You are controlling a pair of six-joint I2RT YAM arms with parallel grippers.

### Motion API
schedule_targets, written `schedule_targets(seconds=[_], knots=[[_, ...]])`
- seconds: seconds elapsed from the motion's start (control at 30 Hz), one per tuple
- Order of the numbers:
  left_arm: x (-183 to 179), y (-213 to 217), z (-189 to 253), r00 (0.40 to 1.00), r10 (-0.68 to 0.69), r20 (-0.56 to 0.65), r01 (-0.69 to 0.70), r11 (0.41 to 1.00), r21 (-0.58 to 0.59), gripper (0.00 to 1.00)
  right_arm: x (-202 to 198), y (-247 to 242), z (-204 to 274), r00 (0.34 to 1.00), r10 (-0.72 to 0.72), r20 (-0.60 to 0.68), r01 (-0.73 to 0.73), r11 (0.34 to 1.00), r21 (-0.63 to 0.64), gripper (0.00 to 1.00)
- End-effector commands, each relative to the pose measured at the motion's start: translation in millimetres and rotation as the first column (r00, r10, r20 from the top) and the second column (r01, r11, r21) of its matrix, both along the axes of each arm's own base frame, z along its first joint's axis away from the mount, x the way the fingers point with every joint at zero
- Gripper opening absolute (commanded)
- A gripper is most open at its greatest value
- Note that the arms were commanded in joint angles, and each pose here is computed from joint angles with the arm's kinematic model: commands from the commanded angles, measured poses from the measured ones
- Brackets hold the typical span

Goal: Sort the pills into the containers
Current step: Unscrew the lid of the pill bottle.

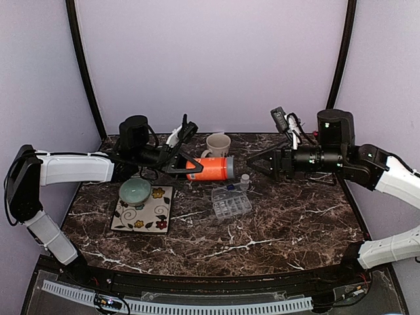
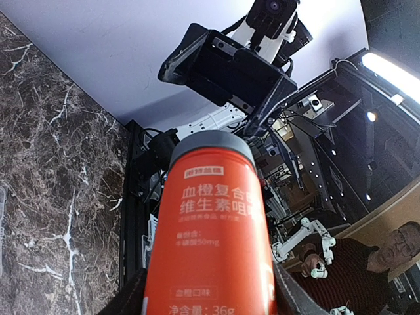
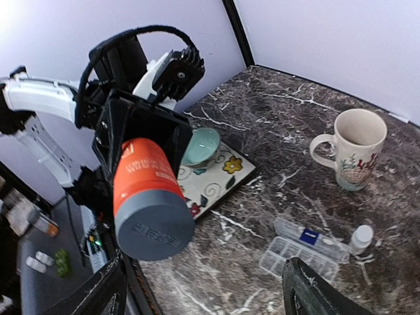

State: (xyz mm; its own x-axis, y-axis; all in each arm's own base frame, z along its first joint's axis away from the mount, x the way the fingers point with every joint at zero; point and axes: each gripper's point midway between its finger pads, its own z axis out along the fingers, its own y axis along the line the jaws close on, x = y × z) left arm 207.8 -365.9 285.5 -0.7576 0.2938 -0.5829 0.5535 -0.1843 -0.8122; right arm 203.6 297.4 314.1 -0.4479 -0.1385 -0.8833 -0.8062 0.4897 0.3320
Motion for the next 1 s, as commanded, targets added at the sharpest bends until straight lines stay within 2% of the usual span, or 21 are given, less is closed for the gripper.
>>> schedule_targets(seconds=[0.0, 0.1, 0.27, 0.43, 0.97], knots=[[-3.7, 2.2, 26.5, 0.994, 0.01, 0.107, -0.003, 0.998, -0.06, 0.0, -5.7, 15.3, 15.2, 0.974, 0.045, -0.22, -0.002, 0.982, 0.188, 0.81], [-2.8, 1.5, 26.8, 0.994, 0.012, 0.111, -0.004, 0.998, -0.064, 0.0, -6.8, 26.2, 12.5, 0.935, 0.083, -0.344, 0.01, 0.966, 0.26, 0.81], [-1.7, 1.1, 27.3, 0.992, 0.018, 0.121, -0.01, 0.998, -0.068, 0.0, -6.9, 35.4, 14.9, 0.89, 0.125, -0.439, 0.027, 0.945, 0.325, 0.81], [-0.7, -0.2, 26.2, 0.992, 0.019, 0.125, -0.011, 0.998, -0.068, 0.0, -7.5, 40.5, 22.0, 0.867, 0.156, -0.472, 0.028, 0.932, 0.36, 0.8], [3.1, -3.9, 23.1, 0.992, 0.012, 0.128, -0.003, 0.997, -0.071, 0.0, -0.3, 54.3, 12.1, 0.839, 0.167, -0.518, 0.019, 0.942, 0.335, 0.75]])
